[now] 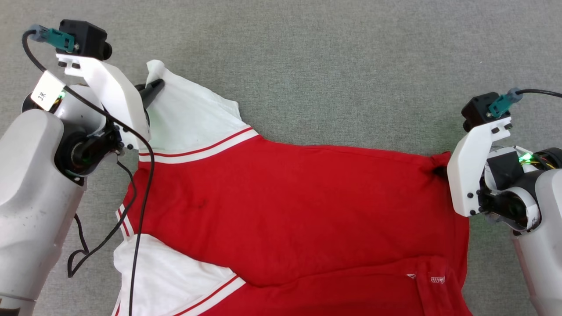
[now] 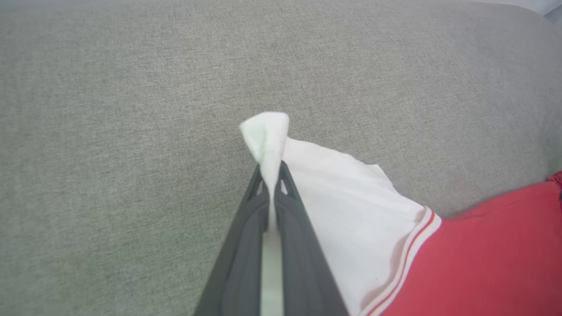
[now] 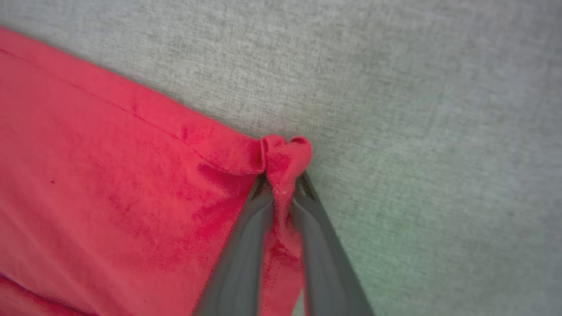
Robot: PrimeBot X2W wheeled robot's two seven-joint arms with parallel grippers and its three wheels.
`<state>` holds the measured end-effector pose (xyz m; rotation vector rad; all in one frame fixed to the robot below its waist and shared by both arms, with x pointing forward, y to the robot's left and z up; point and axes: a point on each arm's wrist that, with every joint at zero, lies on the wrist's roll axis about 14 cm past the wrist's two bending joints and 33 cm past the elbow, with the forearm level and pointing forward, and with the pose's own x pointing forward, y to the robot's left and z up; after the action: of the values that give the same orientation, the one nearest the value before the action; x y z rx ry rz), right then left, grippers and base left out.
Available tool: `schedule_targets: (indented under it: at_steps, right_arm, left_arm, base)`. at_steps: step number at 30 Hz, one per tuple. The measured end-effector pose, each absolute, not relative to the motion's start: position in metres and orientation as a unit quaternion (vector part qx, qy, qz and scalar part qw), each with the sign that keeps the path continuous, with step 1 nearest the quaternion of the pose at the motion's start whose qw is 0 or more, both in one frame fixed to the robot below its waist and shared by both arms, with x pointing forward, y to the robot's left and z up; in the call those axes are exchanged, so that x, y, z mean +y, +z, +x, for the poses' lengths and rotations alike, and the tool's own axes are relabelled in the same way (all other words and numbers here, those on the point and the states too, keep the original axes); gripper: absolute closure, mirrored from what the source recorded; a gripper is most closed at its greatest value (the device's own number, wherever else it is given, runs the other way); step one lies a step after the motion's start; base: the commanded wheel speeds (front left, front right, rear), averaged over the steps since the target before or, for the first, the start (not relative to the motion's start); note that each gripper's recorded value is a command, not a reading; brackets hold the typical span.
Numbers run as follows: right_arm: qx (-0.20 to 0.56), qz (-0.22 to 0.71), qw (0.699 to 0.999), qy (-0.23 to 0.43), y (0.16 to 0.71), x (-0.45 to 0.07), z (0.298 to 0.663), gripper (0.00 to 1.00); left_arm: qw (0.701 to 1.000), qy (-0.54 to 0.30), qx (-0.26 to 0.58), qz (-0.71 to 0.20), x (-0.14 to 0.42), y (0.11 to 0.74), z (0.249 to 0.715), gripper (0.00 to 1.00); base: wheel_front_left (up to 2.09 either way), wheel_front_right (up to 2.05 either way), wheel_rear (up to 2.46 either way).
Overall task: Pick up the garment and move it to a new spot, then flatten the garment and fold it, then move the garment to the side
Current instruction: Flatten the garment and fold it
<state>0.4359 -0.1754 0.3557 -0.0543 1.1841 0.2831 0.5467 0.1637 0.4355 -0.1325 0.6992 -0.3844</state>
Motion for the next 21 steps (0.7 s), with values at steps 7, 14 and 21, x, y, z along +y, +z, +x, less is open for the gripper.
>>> schedule_targets:
  at_steps: [7,14,21]
  right_arm:
    - [0.462,-0.008,0.879,0.117,0.395,-0.180,0.468,1.00]
    - [0.400,0.008,0.912,0.093,0.429,-0.192,0.464,1.00]
    - [0.390,0.033,0.917,0.085,0.430,-0.191,0.429,1.00]
  left_arm:
    - [0.934,-0.180,0.301,-0.073,0.169,0.452,0.541,1.00]
    - [0.946,-0.160,0.261,-0.104,0.179,0.470,0.516,1.00]
    - [0.945,-0.132,0.268,-0.132,0.188,0.457,0.458,1.00]
  base:
    - [0.00,0.00,0.00]
    - [0.00,0.00,0.00]
    - [0.00,0.00,0.00]
